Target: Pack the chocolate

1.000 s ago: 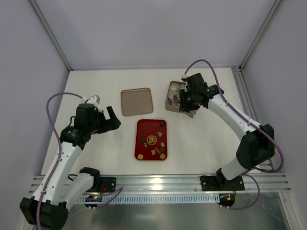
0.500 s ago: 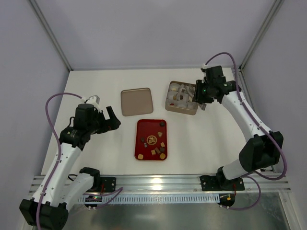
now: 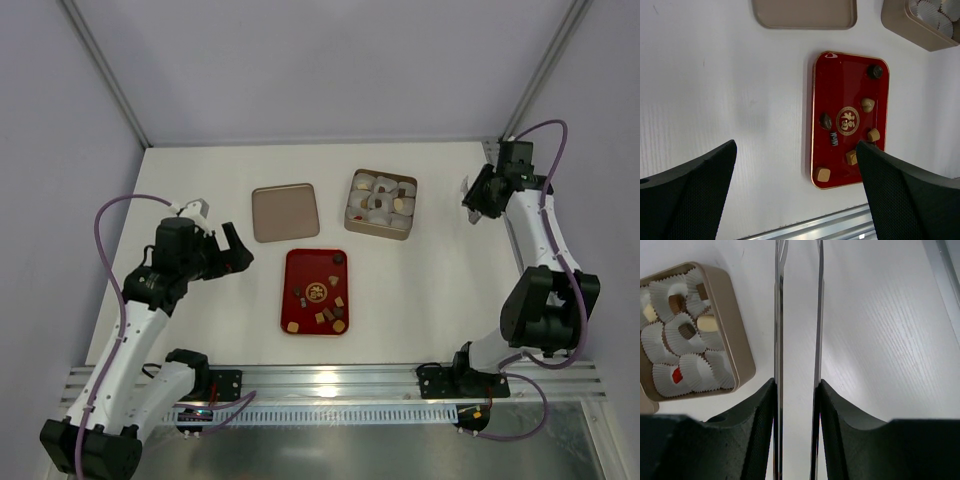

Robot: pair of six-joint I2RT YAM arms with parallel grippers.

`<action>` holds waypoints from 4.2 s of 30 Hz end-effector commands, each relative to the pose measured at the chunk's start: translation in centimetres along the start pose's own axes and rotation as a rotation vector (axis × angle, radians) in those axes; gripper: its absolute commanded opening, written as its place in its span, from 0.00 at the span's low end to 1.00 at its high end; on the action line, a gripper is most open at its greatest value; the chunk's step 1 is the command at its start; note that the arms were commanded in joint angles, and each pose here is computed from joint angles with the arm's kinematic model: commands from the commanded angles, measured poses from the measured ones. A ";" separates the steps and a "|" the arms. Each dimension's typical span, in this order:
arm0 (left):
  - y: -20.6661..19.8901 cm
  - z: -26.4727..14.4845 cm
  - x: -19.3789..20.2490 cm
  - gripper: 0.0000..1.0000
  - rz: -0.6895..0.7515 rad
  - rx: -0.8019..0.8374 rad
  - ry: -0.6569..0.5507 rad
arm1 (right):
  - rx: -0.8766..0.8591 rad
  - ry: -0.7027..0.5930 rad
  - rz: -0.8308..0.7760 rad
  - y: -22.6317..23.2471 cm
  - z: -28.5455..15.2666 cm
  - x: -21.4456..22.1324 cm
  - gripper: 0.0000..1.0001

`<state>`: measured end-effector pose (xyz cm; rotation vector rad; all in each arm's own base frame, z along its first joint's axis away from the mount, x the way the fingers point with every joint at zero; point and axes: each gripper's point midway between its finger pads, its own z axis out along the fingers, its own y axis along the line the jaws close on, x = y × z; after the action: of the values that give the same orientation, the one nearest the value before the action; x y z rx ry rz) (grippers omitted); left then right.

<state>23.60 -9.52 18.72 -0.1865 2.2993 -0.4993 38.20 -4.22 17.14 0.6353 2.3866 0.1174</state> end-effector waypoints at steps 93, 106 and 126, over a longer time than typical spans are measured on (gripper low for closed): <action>7.4 27.8 -4.5 0.39 0.074 -0.425 0.340 | -0.575 0.050 -0.397 23.0 -6.2 9.6 0.77; 4.5 27.3 -4.5 0.00 -0.014 -0.277 0.392 | -0.628 0.119 -0.447 25.8 -4.5 9.8 0.77; 3.4 21.3 -8.9 0.00 -0.142 -0.034 0.352 | -0.733 0.280 -0.484 33.6 0.0 12.2 0.75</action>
<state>45.56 -9.46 7.28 -0.3345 2.6918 -0.4844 44.43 29.17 17.18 -0.2770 2.4436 0.8091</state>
